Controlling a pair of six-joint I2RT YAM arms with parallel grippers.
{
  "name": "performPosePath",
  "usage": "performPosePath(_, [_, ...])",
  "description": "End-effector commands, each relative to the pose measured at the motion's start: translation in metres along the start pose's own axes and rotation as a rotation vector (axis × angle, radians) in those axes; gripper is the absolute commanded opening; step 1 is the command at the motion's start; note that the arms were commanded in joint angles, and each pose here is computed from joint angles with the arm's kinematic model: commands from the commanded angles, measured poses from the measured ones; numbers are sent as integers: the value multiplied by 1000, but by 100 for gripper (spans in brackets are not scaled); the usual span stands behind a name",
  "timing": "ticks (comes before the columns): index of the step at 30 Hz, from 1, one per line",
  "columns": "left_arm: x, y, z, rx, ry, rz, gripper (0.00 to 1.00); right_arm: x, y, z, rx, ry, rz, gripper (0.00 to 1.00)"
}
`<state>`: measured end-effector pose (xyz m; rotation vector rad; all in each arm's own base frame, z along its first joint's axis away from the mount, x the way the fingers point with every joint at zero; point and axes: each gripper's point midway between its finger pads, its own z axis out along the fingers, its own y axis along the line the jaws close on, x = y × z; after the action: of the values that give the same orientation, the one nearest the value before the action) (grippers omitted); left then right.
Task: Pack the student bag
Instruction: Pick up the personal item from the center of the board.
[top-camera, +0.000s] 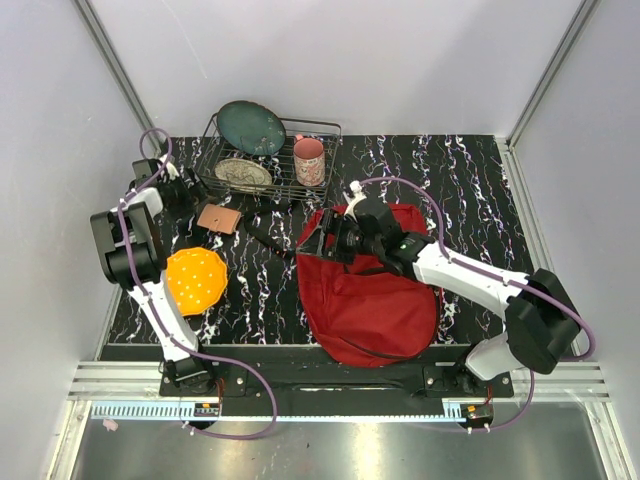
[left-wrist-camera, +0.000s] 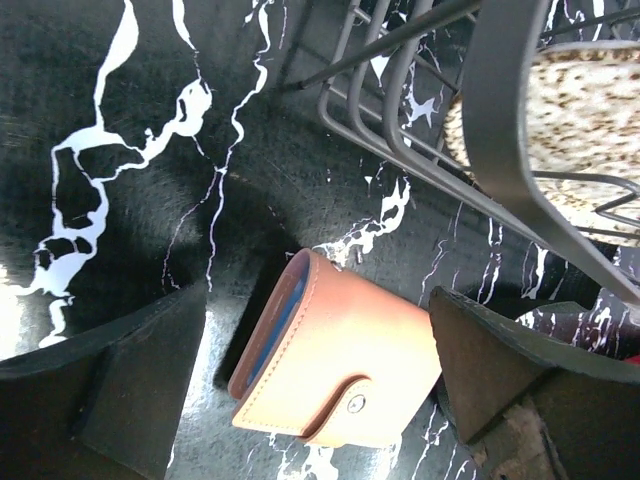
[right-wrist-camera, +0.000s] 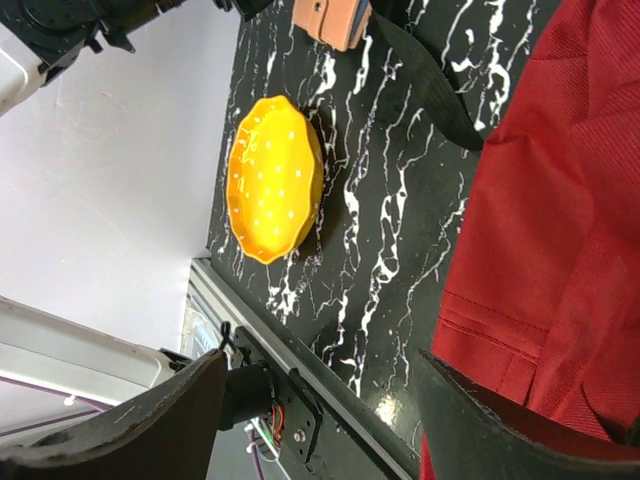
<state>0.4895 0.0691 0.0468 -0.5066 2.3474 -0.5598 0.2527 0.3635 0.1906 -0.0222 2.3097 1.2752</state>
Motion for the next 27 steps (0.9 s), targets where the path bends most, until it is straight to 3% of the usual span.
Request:
performPosePath(1, [-12, -11, 5, 78, -27, 5, 95, -5, 11, -10, -34, -39, -4, 80])
performPosePath(7, [4, -12, 2, 83, 3, -4, 92, -1, 4, -10, -21, -41, 14, 80])
performPosePath(14, [18, -18, -4, 87, 17, -18, 81, 3, -2, -8, -10, -31, 31, 80])
performPosePath(21, [39, -23, -5, 90, 46, -47, 65, 12, -11, -3, -1, -4, 59, 80])
performPosePath(22, [39, -22, -5, 82, 42, -46, 58, 14, -14, -3, 4, -3, 62, 80])
performPosePath(27, [40, -28, -12, 82, 32, -43, 45, 16, -16, -7, 10, -9, 71, 80])
